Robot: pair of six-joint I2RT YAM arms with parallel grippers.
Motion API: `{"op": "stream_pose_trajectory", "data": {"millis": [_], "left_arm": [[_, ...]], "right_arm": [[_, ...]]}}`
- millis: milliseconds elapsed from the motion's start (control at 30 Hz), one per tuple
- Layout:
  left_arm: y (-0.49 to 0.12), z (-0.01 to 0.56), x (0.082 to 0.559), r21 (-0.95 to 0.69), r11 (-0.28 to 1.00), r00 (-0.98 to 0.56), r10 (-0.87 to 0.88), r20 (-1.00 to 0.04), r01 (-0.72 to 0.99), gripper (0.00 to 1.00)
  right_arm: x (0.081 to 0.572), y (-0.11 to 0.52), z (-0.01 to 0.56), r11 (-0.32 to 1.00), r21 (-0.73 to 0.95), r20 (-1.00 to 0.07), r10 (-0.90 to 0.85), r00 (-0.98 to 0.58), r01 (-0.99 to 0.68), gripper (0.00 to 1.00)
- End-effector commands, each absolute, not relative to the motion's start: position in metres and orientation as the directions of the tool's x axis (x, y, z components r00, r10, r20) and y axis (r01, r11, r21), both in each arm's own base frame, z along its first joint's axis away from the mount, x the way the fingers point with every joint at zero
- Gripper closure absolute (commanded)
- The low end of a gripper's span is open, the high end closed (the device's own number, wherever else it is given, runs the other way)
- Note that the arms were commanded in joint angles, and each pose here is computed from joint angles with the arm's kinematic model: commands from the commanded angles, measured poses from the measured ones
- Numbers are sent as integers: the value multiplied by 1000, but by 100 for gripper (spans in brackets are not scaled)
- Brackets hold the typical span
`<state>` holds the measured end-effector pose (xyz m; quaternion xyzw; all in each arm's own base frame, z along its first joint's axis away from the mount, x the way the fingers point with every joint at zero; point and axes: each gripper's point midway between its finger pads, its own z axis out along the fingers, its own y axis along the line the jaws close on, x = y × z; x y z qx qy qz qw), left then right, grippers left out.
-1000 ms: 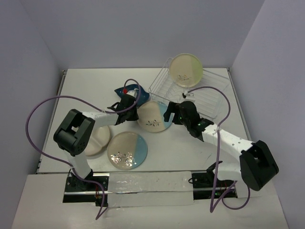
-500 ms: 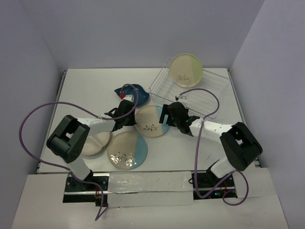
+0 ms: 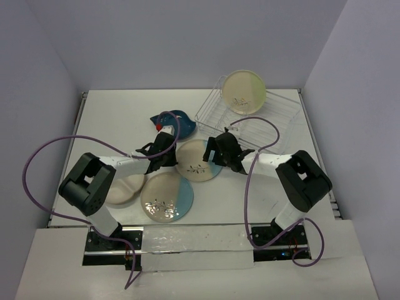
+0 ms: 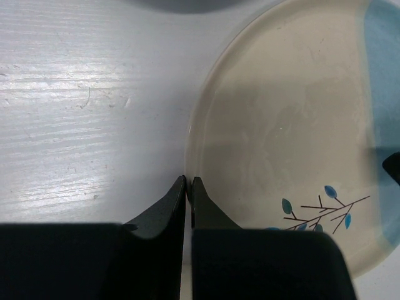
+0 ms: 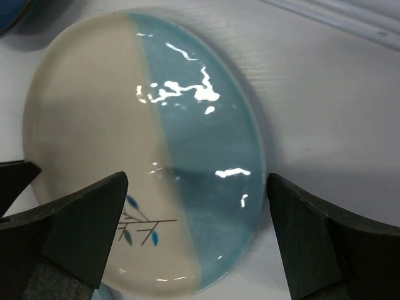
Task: Load the plates into the dish rack
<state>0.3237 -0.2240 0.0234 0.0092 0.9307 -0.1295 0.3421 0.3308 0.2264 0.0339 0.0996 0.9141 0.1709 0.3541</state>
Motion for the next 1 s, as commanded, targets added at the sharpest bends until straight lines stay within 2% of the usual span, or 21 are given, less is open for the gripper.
{"op": "stream_pose_trajectory", "data": {"millis": [0,233,533,967], "left_arm": [[-224,17,312,-228,966,-790,-44,-612,123,100],[-232,7,312,-267,955,-795,-63,-603,127,100],[-240,4,302,-345,929,-801,-106,-589,131,100],[-245,15,302,-385,910,-782,-126,-611,155,100]], "right_arm": [[329,257,46,862,507,-563,336,-755,5,0],[324,294,85,733,667,-537,349,-768,-134,0],[323,304,174,592,742,-617,422,-664,-313,1],[322,302,186,560,764,-610,464,-643,-320,1]]}}
